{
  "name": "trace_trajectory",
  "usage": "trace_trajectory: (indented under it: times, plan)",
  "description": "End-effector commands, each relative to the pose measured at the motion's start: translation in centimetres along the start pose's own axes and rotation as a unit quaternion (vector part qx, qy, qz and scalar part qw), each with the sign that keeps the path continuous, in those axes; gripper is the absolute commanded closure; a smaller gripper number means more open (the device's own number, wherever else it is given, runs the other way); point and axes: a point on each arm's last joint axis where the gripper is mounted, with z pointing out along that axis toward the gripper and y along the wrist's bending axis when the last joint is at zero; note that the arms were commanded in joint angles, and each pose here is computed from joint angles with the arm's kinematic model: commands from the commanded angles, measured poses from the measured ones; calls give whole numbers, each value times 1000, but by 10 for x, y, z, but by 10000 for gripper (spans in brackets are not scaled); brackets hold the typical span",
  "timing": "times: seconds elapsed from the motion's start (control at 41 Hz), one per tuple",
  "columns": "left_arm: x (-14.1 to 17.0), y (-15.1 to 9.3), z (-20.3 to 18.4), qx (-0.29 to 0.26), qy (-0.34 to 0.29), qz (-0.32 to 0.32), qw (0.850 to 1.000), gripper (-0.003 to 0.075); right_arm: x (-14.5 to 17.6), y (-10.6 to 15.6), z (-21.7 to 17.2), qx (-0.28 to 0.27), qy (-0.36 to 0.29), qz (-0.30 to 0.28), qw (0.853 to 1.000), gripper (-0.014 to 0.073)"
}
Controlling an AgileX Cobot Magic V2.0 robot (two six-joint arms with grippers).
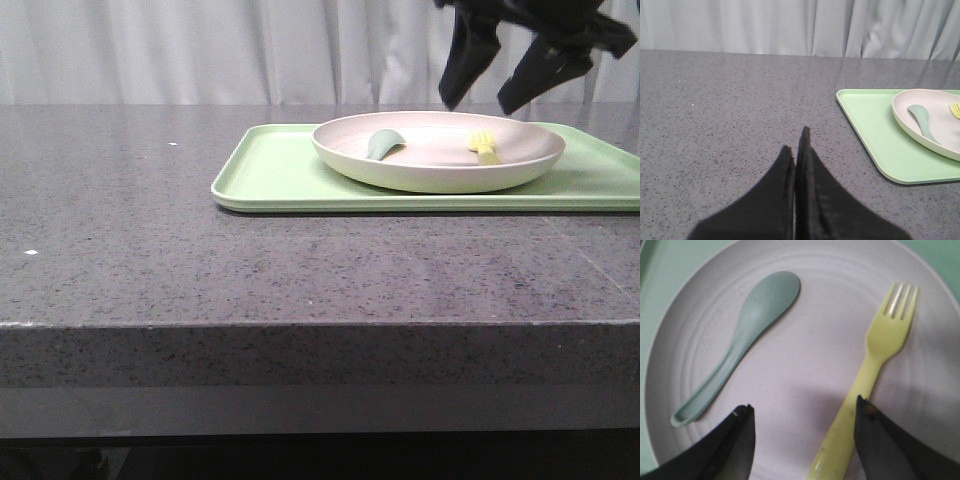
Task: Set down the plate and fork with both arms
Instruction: 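Lower the right gripper onto the yellow fork on the plate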
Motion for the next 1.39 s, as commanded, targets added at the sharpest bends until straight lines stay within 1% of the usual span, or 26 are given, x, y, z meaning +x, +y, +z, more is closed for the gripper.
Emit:
trace_trajectory:
  times: [0.0, 0.22, 0.439, 1.0, 1.073, 1.268, 1.366]
  plan:
    - [-17, -2, -3, 6, -58, -5, 998, 738, -16, 2, -18, -1, -48, -4, 999, 158]
    - [-17, -2, -3, 6, -58, -5, 998, 738, -16, -12, -6, 11, -38, 11, 999, 158]
    - [-17, -2, -3, 6, -58, -5, 998, 738, -14, -14, 7, 13, -29, 12, 999, 158]
    - [-17, -2, -3, 6, -58, -5, 998, 738, -9, -19, 22, 16, -7, 16, 1000, 165]
    - [-17, -2, -3, 6, -58, -5, 998, 738, -9, -18, 22, 15, -6, 16, 1000, 198]
    - [-17, -2, -3, 6, -58, -5, 998, 738, -9, -18, 22, 14, 1, 16, 1000, 405]
    - [-17, -2, -3, 6, -58, -5, 998, 738, -8, -18, 22, 14, 4, 16, 1000, 481]
